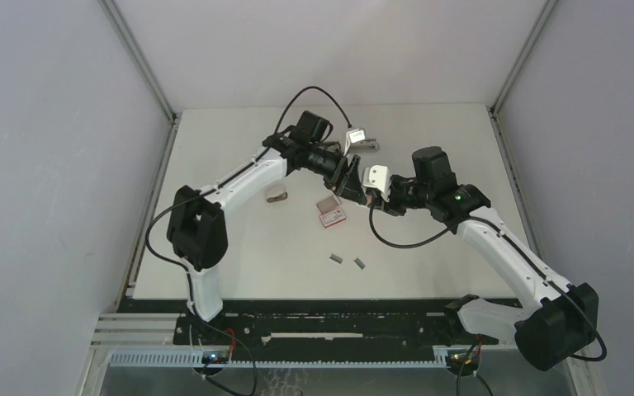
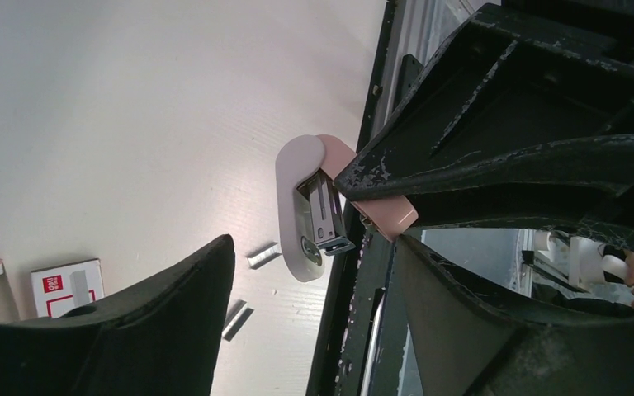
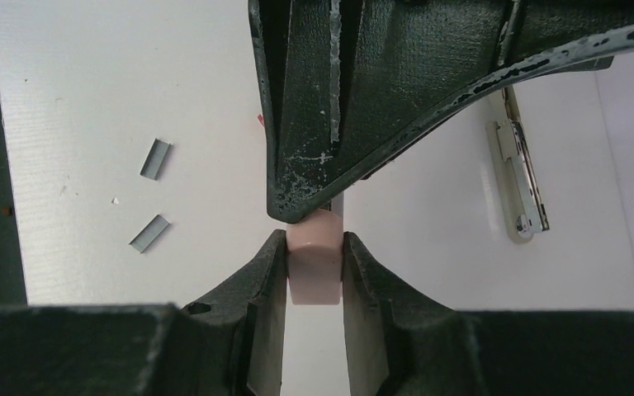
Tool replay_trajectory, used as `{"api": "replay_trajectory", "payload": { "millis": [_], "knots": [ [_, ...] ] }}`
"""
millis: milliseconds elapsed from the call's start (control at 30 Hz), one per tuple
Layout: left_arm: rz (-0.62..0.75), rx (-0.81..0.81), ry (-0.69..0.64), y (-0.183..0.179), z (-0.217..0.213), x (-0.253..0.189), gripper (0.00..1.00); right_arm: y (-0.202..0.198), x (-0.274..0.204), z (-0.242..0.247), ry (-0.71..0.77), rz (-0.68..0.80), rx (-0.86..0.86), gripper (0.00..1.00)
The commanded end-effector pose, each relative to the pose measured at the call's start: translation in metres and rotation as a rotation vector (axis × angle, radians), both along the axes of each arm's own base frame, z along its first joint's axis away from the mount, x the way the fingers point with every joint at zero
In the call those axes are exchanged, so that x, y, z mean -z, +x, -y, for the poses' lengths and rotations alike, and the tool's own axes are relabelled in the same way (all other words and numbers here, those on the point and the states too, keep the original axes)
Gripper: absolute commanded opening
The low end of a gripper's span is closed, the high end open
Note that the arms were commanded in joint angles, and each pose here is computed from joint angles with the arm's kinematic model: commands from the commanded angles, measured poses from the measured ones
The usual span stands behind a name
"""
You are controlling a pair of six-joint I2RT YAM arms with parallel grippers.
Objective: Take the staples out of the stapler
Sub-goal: Unload the staple at the center of the board.
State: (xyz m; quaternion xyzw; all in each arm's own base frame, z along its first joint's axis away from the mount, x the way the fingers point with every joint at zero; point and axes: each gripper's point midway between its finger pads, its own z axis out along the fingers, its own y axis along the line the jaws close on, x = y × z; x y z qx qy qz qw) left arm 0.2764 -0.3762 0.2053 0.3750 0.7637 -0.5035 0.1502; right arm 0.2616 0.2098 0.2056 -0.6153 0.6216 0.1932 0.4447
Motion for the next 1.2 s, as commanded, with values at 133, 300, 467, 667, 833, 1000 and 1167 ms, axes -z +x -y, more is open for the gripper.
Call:
{"api": "replay_trajectory", "payload": {
  "millis": [133,300,467,667,833,1000,1167],
  "knots": [
    [-0.023,0.023,-0.066,-0.003,0.002,-0.008,0.72,0.001,-0.020,-0.003,0.063,0.054,-0.011,0.00],
    [-0.032,0.017,-0.061,-0.002,0.000,-0.005,0.72,0.002,-0.023,0.000,0.075,0.056,-0.008,0.00],
    [-0.039,0.014,-0.063,-0.002,0.000,-0.003,0.72,0.002,-0.024,0.000,0.079,0.057,-0.011,0.00],
    [-0.065,0.003,-0.064,0.002,0.003,0.000,0.65,-0.001,-0.023,-0.002,0.080,0.048,-0.021,0.00],
    [-0.082,0.000,-0.065,0.005,0.003,0.003,0.56,-0.001,-0.024,-0.002,0.084,0.060,-0.019,0.00],
    [-0.093,-0.003,-0.069,0.005,0.003,0.004,0.47,-0.002,-0.024,-0.002,0.087,0.063,-0.022,0.00],
    [-0.113,-0.003,-0.085,0.005,0.002,0.004,0.40,0.001,-0.024,0.000,0.095,0.081,-0.014,0.00]
  ]
}}
